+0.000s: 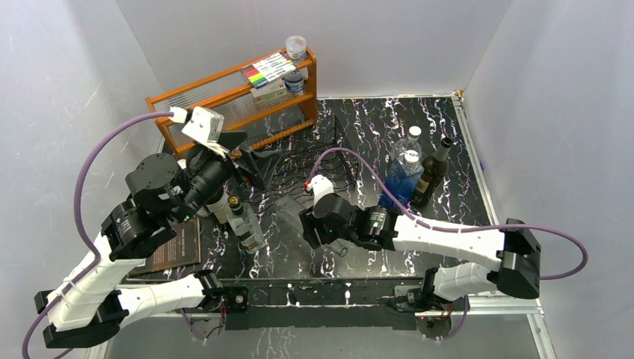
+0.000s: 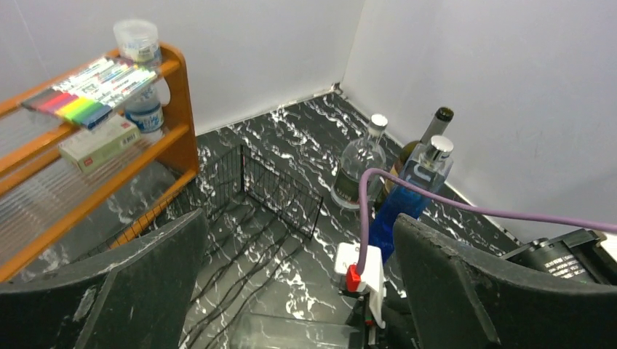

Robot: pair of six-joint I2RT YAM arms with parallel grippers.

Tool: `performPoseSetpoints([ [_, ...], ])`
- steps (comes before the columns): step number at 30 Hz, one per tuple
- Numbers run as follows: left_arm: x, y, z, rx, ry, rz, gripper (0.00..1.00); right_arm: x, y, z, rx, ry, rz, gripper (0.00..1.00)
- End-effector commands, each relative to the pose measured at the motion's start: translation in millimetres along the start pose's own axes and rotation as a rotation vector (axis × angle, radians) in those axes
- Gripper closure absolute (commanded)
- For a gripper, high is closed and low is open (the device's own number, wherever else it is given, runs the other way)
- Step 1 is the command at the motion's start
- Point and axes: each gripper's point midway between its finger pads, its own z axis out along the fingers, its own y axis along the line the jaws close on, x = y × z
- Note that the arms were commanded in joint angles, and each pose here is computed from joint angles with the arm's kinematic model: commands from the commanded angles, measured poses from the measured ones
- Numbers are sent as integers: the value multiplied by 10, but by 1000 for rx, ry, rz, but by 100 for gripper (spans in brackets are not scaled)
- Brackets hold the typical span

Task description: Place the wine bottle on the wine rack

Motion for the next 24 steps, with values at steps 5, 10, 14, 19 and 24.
performPoseSetpoints([
  [5,162,45,-24,-37,77,-45,2,-525,243,368,-5,-269,133,100],
  [10,132,69,10,-58,76,-35,2,-635,190,560,59,-338,183,100],
  [14,135,88,21,-68,76,-26,2,-677,241,705,57,-356,187,100],
  [19,168,80,41,-66,84,-23,2,-784,369,881,16,-409,238,100],
  [24,240,72,60,-62,108,-10,2,-876,455,1103,9,-454,327,100],
])
